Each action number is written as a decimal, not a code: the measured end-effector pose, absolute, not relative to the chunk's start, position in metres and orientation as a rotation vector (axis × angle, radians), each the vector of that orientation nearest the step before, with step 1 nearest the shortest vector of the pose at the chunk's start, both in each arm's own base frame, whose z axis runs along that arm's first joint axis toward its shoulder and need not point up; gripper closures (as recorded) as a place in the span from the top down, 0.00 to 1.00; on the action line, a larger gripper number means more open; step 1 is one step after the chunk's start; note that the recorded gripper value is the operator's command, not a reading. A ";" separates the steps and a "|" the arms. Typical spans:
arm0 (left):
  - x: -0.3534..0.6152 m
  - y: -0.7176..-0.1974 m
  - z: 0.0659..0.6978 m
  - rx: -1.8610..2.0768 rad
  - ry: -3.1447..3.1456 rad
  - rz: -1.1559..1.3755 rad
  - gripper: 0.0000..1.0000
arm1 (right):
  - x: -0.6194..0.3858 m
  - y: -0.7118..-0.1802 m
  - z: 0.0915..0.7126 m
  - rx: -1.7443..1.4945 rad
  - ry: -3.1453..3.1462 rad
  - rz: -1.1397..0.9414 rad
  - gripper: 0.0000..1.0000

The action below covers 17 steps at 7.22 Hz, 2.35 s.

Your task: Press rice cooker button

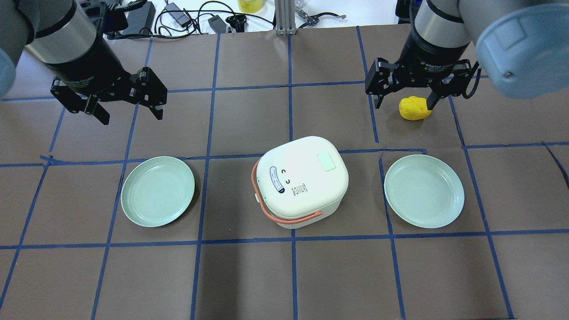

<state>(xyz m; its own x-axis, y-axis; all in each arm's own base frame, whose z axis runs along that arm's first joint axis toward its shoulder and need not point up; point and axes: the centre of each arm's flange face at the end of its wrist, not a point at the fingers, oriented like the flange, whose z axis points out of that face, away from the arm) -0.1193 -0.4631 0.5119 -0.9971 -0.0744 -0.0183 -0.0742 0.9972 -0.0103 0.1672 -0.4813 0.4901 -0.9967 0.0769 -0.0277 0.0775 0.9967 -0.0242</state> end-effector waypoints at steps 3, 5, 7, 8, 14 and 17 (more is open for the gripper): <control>-0.119 -0.463 0.512 -0.116 3.121 -0.015 1.00 | 0.188 -0.478 0.485 0.075 3.085 -0.030 0.49; -0.119 -0.463 0.512 -0.116 3.121 -0.015 1.00 | 0.219 -0.475 0.471 0.009 3.085 -0.003 0.27; -0.119 -0.463 0.512 -0.116 3.121 -0.015 1.00 | 0.245 -0.475 0.452 -0.048 3.083 0.044 0.15; -0.119 -0.463 0.512 -0.116 3.121 -0.014 1.00 | 0.254 -0.475 0.445 -0.069 3.082 0.064 0.07; -0.119 -0.463 0.512 -0.116 3.121 -0.015 1.00 | 0.265 -0.472 0.403 -0.094 3.044 0.198 0.00; -0.119 -0.463 0.512 -0.116 3.121 -0.015 1.00 | 0.266 -0.471 0.387 -0.097 3.035 0.251 0.00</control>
